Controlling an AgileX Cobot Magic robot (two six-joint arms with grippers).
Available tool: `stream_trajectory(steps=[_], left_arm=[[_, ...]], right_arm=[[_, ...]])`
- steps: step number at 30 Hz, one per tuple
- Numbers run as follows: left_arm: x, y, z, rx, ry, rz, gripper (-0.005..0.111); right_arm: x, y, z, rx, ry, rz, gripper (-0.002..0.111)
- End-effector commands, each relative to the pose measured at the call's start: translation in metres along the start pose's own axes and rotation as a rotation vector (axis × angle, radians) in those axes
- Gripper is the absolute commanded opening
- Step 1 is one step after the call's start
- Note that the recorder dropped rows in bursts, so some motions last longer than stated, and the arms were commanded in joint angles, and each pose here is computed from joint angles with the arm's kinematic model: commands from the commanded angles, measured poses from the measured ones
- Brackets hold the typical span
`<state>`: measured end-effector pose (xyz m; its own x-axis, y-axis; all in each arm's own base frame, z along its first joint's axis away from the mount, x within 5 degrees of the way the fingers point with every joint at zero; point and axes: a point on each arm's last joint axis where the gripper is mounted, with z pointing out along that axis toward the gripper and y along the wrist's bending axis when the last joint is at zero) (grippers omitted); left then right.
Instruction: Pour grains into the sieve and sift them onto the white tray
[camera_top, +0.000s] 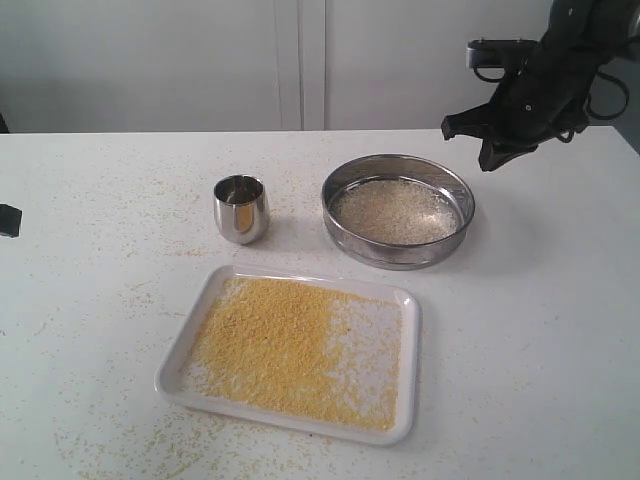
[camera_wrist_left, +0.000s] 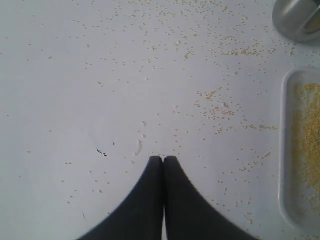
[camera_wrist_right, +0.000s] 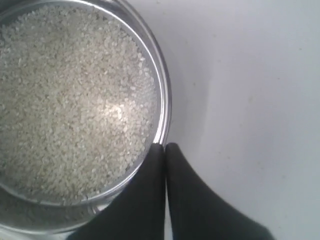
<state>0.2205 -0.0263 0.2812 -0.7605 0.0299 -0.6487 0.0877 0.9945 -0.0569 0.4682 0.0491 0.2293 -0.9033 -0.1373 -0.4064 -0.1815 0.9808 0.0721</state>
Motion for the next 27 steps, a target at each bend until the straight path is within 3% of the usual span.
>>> stream_trajectory(steps=[1, 27], left_arm=[[0.003, 0.001, -0.001, 0.001, 0.006, -0.009, 0.000], [0.003, 0.001, -0.001, 0.001, 0.006, -0.009, 0.000]], right_arm=[[0.005, 0.004, -0.014, -0.001, 0.059, -0.031, 0.000], [0.063, 0.015, -0.086, 0.002, 0.060, -0.037, 0.000]])
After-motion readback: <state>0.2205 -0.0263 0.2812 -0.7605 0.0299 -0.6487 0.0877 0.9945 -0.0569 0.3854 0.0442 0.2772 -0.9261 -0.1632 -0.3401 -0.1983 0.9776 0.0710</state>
